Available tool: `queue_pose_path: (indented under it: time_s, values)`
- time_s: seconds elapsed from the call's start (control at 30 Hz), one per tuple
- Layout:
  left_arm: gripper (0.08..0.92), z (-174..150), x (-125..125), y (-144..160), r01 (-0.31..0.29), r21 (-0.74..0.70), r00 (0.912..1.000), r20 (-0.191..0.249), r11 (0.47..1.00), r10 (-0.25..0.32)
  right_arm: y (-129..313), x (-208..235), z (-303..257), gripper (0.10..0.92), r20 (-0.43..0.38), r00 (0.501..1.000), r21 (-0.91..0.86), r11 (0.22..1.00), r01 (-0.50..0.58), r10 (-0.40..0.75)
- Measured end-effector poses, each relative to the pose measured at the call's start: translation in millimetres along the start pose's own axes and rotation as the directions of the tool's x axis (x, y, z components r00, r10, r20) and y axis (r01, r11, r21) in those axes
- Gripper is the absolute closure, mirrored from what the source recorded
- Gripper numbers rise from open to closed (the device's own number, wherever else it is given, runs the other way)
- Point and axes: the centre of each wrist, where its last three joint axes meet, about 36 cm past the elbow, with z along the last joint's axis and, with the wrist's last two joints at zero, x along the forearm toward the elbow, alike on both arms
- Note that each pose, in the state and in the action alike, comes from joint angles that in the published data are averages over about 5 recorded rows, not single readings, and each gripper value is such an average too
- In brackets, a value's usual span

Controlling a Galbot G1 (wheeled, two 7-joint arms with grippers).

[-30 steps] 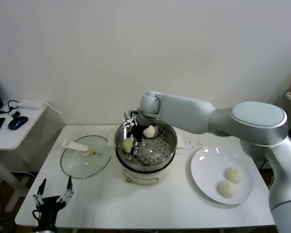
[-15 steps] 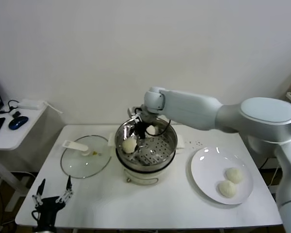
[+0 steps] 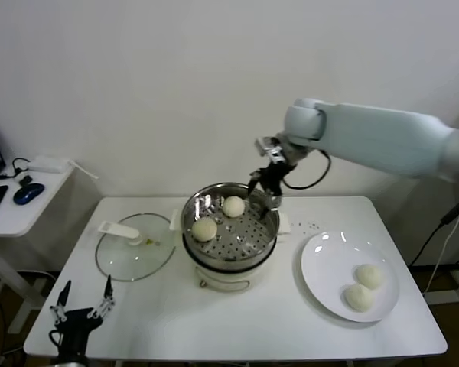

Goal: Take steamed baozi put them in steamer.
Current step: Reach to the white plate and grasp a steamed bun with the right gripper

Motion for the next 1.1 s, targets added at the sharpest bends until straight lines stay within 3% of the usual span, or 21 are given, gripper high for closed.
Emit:
queue_pose_path:
  time_s: [0.37, 0.8, 1.1]
  values:
    - [0.177, -1.2, 8.5, 2.1, -0.001, -0.004, 0.9999, -0.011, 1.000, 0.001, 86.3, 3.5, 109.8, 0.200, -0.085, 0.996, -0.021, 1.000, 0.010, -0.012]
    - [0.177, 0.1, 12.0, 2.0, 0.006, -0.008, 0.9998, -0.021, 1.000, -0.007, 180.0, -67.0, 194.4, 0.200, -0.096, 0.994, -0.129, 0.991, 0.044, -0.056]
    - [0.177, 3.3, 15.2, 2.0, 0.008, -0.010, 0.9995, -0.032, 1.000, -0.008, 213.0, -101.5, 219.2, 0.200, -0.120, 0.990, -0.184, 0.981, 0.055, -0.078]
